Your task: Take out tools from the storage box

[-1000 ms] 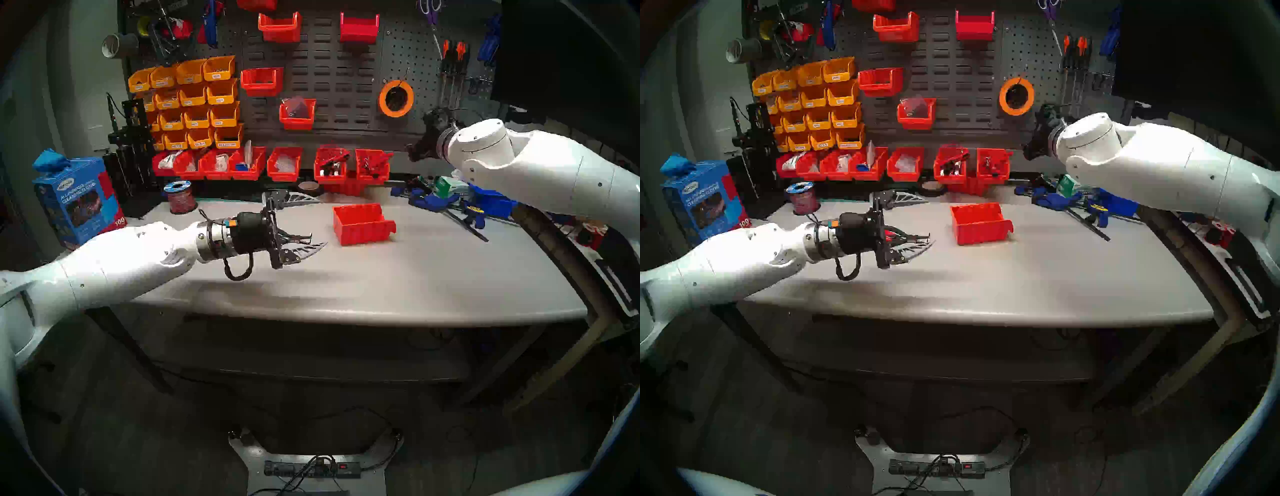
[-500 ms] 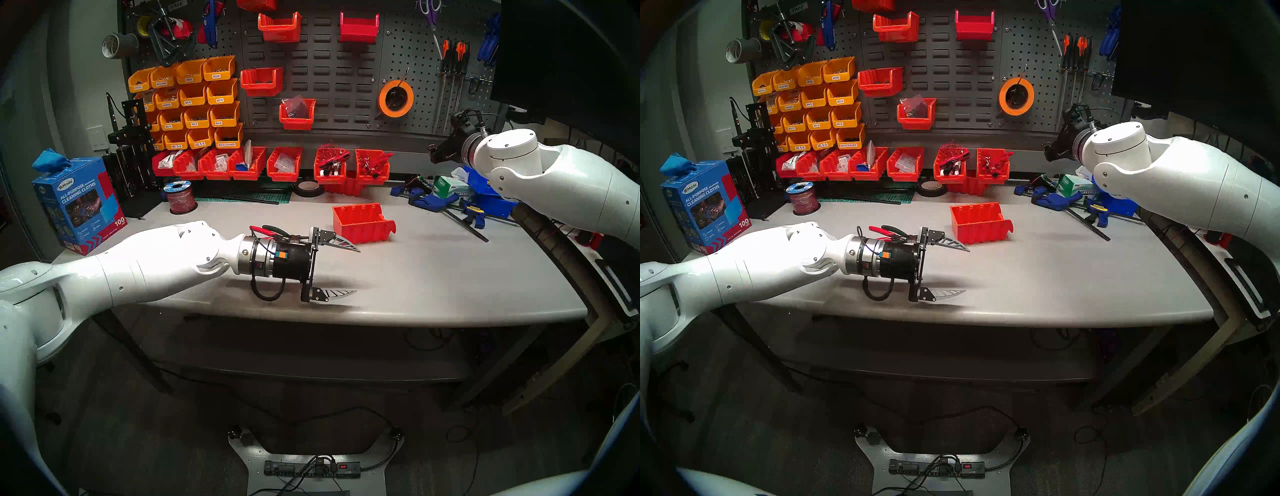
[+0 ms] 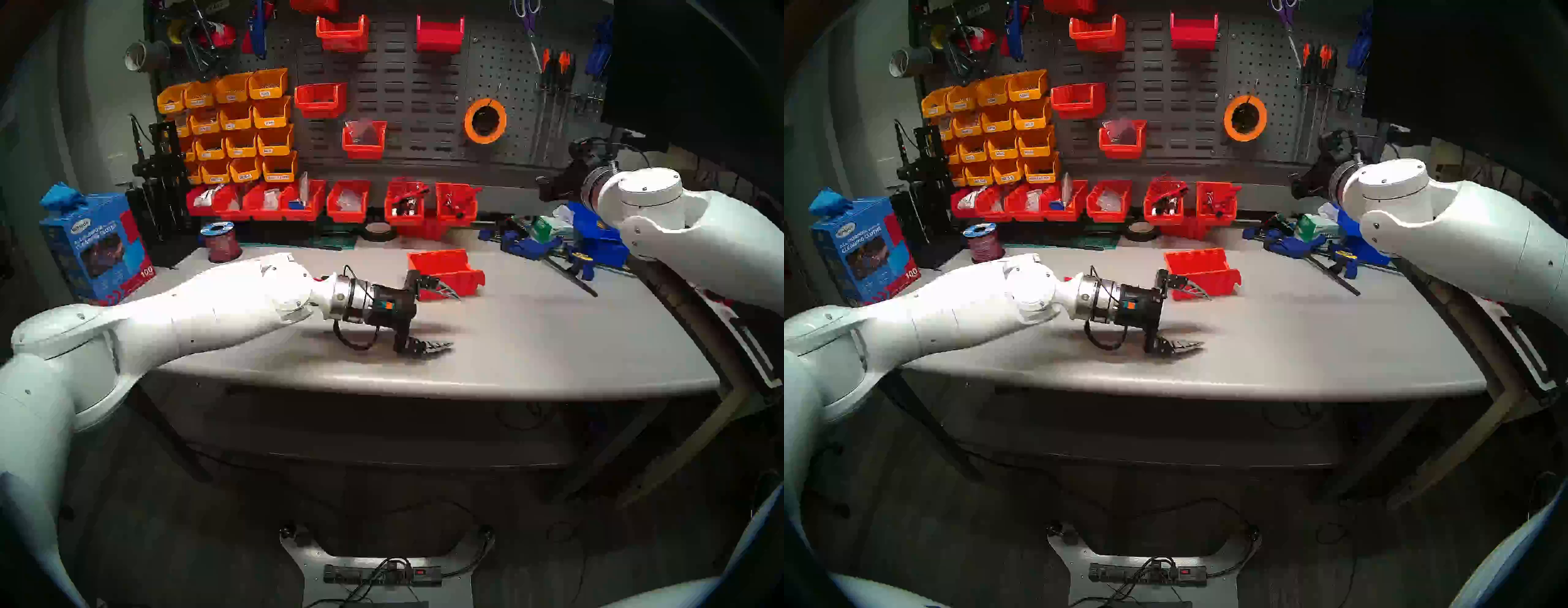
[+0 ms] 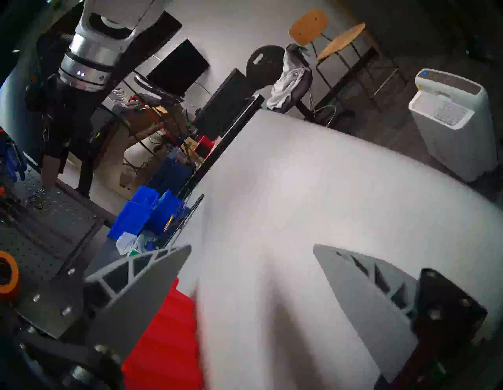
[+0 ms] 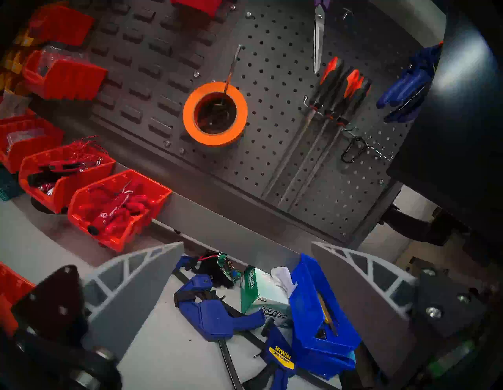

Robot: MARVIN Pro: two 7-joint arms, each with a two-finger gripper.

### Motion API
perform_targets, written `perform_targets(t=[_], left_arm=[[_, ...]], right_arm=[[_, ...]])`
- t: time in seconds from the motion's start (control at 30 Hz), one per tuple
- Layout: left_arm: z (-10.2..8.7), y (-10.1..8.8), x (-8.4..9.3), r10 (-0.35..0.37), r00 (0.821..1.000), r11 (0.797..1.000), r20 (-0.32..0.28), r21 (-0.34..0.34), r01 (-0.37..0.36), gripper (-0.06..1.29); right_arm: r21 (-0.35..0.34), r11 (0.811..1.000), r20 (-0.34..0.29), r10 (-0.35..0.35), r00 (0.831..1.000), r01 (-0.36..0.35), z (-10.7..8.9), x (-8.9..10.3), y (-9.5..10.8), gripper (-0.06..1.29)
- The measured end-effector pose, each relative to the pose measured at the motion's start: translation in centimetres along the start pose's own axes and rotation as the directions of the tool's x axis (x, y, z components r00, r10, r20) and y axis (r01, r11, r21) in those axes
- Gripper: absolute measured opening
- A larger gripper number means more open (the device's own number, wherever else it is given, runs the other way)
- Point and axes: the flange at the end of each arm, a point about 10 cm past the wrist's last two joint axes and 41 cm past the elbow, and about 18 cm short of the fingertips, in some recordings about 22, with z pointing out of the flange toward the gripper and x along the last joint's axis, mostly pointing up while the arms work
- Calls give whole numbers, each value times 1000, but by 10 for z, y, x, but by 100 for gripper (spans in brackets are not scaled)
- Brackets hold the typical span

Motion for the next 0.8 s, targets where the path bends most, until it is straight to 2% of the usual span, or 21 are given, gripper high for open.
perform_targets(t=[0.23,0.43,0.63,0.8], left_arm=[[5,-22,-17,103,990,993,94,42,-107,121],[0,-39,-27,184,970,979,160,55,-195,121],[-5,-50,-28,222,957,971,186,45,-234,121],[-4,-55,-22,231,955,972,185,1,-235,121]], right_arm=[[-13,1000,-13,5,1000,-5,-8,-1,3,121],[-23,1000,-22,5,1000,-5,-12,-2,5,121],[-30,1000,-26,4,1000,-5,-15,-3,6,121],[-34,999,-29,4,1000,-5,-16,-3,7,121]])
